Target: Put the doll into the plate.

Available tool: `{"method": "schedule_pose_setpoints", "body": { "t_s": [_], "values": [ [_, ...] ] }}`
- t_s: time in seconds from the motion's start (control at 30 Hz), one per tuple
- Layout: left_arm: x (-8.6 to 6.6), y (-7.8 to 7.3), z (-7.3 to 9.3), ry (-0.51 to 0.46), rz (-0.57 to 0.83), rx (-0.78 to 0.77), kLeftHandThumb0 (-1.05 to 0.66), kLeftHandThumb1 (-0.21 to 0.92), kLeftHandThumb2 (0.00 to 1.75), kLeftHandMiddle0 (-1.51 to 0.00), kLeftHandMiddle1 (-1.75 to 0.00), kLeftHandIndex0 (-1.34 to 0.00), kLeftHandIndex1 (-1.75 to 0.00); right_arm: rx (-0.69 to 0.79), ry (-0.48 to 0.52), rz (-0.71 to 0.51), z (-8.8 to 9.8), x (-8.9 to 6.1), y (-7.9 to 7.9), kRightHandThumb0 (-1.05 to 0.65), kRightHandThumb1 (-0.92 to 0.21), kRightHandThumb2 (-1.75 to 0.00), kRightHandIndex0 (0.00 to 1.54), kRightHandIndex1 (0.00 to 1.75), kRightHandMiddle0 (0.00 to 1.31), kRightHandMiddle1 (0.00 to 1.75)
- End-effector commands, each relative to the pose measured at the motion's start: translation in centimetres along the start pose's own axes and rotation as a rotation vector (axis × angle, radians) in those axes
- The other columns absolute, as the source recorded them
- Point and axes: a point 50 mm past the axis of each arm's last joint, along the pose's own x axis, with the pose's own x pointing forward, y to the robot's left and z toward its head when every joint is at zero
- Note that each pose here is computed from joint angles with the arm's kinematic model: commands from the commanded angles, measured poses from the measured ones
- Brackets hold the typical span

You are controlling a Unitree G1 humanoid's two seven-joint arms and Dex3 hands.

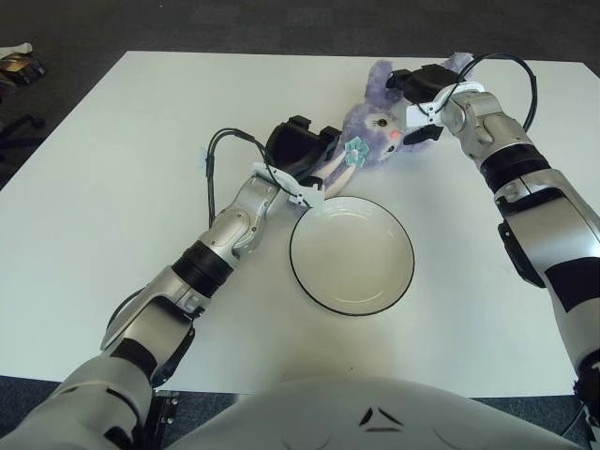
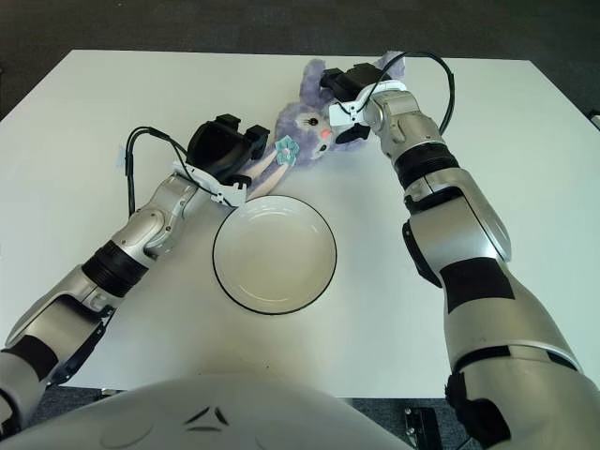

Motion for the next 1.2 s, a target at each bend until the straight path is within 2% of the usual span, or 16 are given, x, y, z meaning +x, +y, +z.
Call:
{"method": "schedule_pose_setpoints", "body": {
  "t_s": [0.0, 0.23, 0.37, 0.77, 1.0, 1.17],
  "values": [
    [-0.3, -0.1, 0.0, -0.006, -0.011, 0.021, 0.00, 0.12, 1.53, -0.64, -1.75, -0.64, -1.73, -0.016, 0.002, -0.003, -0.1, 0.0, -0.6, -0.80, -0.38, -0.80, 0.00, 0.74, 0.00, 0.53],
    [-0.5, 0.1, 0.1, -0.014, -0.013, 0.034, 0.00, 0.12, 1.53, -0.64, -1.75, -0.64, -1.73, -0.036, 0.011, 0.024, 0.1, 0.1, -0.7, -0.83, -0.43, -0.76, 0.00, 0.86, 0.00, 0.49],
    [-0.6, 0.1, 0.2, -0.014, -0.014, 0.031, 0.00, 0.12, 1.54, -0.65, -1.75, -0.64, -1.73, -0.034, 0.019, 0.054, 0.1, 0.3, -0.3, -0.82, -0.43, -0.75, 0.00, 0.87, 0.00, 0.50],
    [-0.7, 0.2, 0.4, -0.011, -0.004, 0.028, 0.00, 0.13, 1.52, -0.63, -1.75, -0.63, -1.73, -0.020, 0.035, 0.127, 0.4, 0.7, 1.3, -0.61, -0.25, -0.94, 0.00, 0.52, 0.00, 0.55],
    [-0.7, 0.3, 0.5, -0.002, 0.008, 0.029, 0.00, 0.14, 1.51, -0.63, -1.75, -0.62, -1.72, -0.018, 0.034, 0.169, 0.4, 0.7, 1.7, -0.58, -0.23, -0.97, 0.02, 0.50, 0.00, 0.57],
    [-0.6, 0.5, 0.6, -0.004, 0.010, 0.033, 0.00, 0.15, 1.51, -0.63, -1.75, -0.62, -1.72, -0.003, 0.043, 0.261, 0.4, 0.7, 2.5, -0.58, -0.24, -0.98, 0.06, 0.54, 0.00, 0.57]
  ]
}}
